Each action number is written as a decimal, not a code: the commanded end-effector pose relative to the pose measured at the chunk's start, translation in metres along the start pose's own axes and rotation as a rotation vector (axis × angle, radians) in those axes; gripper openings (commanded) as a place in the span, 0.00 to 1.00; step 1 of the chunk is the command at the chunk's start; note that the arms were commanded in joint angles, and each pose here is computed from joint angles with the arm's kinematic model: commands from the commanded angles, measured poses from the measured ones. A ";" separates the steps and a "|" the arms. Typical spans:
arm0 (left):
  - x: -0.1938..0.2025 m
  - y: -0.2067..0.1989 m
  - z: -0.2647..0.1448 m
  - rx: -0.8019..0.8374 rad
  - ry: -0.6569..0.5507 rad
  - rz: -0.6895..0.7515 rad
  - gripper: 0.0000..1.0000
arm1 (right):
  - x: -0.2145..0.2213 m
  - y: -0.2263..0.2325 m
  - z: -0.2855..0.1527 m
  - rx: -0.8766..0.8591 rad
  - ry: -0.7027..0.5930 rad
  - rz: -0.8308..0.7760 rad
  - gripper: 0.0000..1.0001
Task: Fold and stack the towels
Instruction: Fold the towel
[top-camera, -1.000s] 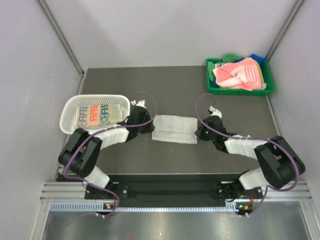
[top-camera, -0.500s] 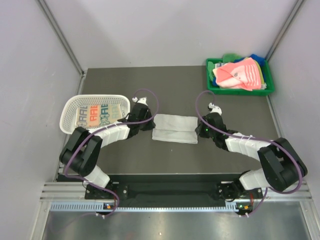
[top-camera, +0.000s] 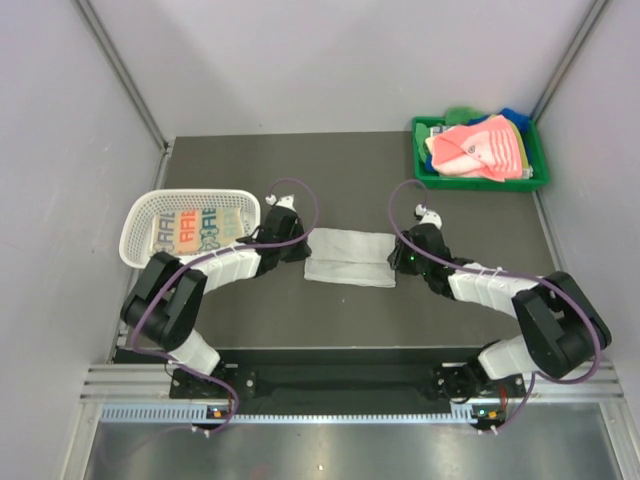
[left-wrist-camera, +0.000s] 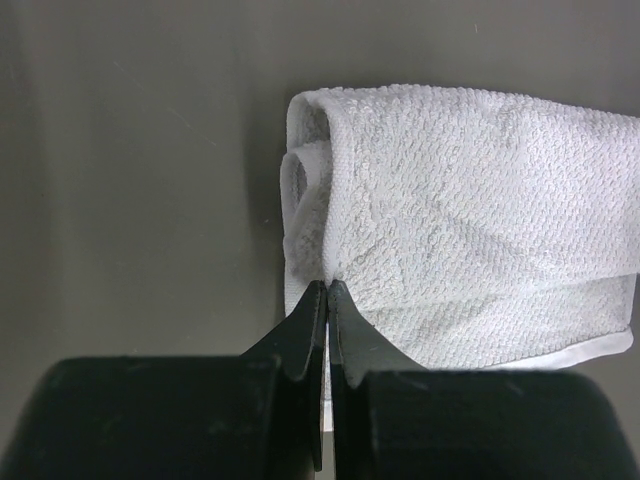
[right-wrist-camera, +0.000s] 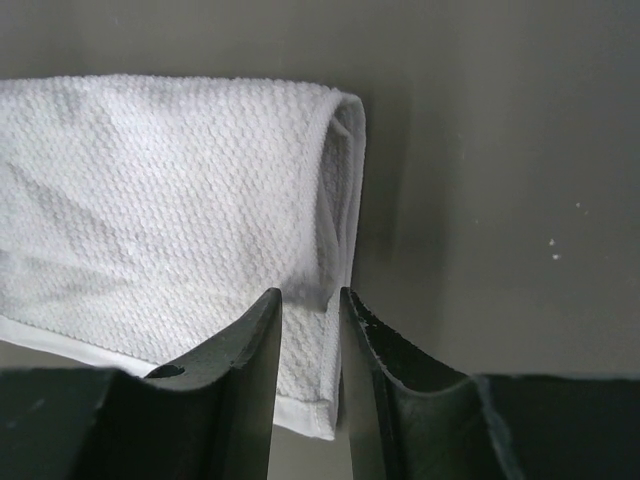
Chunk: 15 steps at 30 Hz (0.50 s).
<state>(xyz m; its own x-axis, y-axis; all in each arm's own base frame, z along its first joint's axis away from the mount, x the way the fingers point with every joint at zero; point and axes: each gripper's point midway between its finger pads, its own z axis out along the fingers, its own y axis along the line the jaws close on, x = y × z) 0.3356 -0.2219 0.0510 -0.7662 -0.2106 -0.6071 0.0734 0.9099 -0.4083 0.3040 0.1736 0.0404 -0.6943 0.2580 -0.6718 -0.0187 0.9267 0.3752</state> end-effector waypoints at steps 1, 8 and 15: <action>-0.013 -0.011 0.000 0.031 -0.029 0.009 0.00 | -0.025 0.019 0.003 -0.035 -0.065 -0.006 0.30; -0.013 -0.013 0.000 0.037 -0.029 0.009 0.00 | -0.026 0.020 0.009 -0.028 -0.059 -0.015 0.19; -0.015 -0.014 0.000 0.034 -0.027 0.012 0.00 | -0.025 0.022 0.006 -0.033 -0.056 -0.019 0.03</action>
<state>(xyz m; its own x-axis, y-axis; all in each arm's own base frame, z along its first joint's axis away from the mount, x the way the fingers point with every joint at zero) 0.3355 -0.2219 0.0506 -0.7679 -0.2096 -0.6053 0.0726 0.9104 -0.4073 0.3127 0.1781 0.0385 -0.6975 0.2548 -0.6698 -0.0163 0.9288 0.3702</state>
